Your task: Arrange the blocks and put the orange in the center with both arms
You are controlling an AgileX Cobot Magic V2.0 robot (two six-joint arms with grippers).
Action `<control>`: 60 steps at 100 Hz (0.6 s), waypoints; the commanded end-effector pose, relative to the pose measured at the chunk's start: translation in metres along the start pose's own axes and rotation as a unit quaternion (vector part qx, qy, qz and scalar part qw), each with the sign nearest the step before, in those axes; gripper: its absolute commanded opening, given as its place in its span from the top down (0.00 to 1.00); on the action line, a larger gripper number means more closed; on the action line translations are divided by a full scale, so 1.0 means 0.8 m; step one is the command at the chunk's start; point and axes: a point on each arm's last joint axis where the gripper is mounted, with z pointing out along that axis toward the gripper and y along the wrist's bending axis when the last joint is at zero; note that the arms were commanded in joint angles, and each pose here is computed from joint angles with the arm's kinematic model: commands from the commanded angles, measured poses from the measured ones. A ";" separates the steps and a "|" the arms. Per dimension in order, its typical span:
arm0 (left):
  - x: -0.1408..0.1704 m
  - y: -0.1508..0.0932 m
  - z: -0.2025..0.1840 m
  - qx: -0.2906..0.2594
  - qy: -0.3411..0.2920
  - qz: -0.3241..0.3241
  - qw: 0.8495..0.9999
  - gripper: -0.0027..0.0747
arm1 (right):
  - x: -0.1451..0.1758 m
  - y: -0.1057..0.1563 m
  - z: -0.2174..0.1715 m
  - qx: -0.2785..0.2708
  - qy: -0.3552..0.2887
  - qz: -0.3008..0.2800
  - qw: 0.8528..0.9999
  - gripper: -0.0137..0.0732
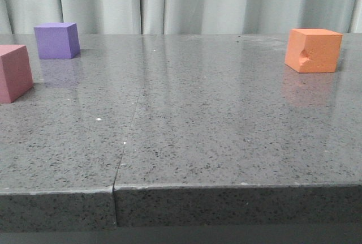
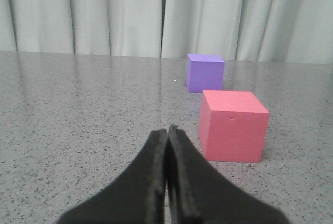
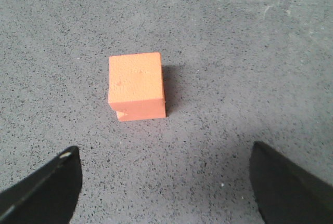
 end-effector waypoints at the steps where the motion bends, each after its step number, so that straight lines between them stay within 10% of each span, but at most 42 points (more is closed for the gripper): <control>1: 0.006 0.001 -0.001 0.000 -0.034 -0.003 0.999 0.99 | -0.028 0.005 -0.007 -0.012 -0.032 -0.011 0.999 0.10; 60: 0.006 0.001 -0.001 0.000 -0.034 -0.003 0.999 0.99 | -0.096 0.028 0.093 -0.038 0.148 -0.010 0.988 0.10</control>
